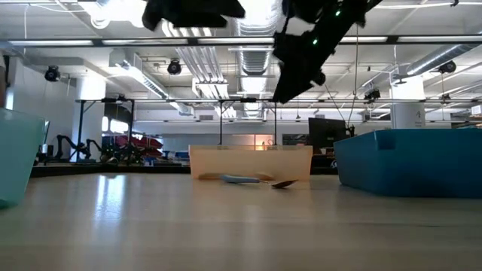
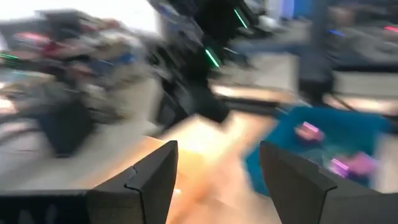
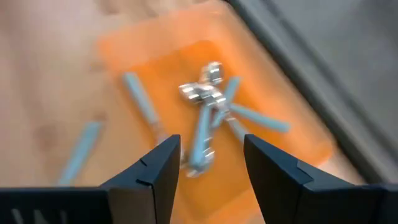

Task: Sort silverware by color (type)
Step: Put the blue spoon into the orange bin, then adjust the orange bin

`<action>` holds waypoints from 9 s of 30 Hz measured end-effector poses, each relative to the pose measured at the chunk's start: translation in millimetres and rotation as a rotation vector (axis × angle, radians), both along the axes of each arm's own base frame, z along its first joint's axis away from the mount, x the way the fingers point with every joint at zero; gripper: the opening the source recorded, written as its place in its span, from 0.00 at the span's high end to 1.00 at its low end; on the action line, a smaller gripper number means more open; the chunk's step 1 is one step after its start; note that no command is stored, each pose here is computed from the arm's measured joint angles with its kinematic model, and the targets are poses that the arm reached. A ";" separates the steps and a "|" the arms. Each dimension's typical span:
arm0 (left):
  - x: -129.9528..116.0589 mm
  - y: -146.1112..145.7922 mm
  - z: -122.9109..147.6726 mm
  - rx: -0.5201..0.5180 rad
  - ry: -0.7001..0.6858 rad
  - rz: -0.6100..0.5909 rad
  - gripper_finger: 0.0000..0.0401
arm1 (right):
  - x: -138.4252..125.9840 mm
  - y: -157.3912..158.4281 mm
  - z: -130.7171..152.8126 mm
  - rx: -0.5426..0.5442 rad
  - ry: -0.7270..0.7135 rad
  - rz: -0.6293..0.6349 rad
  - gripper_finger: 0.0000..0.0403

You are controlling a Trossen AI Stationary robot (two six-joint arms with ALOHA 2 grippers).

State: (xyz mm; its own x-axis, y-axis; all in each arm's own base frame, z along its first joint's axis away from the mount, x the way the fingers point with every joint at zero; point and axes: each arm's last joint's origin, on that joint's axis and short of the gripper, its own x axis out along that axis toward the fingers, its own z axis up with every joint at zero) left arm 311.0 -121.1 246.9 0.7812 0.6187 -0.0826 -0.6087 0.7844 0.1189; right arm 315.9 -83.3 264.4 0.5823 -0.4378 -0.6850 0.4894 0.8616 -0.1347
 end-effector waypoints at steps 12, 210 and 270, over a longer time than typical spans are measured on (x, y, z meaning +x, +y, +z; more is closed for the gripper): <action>21.3 68.9 -32.0 -0.261 0.328 -0.440 0.48 | -46.5 41.5 27.1 0.368 0.061 0.120 0.63; 18.9 52.8 13.9 -0.133 -0.150 -0.251 0.61 | -0.7 40.1 15.0 -0.306 -0.419 0.177 0.97; -64.1 43.7 43.8 -0.307 0.118 -0.224 0.64 | 19.3 -133.2 -93.0 -0.076 0.104 -0.291 0.72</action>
State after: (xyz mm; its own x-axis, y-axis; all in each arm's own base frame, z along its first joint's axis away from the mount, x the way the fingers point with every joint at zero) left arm 246.9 -77.4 290.7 0.8683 0.3666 -0.3340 -0.4146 0.9062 -0.0830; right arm 335.2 -216.5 171.4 0.3535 -0.6283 -0.6930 0.6945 0.6726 -0.2555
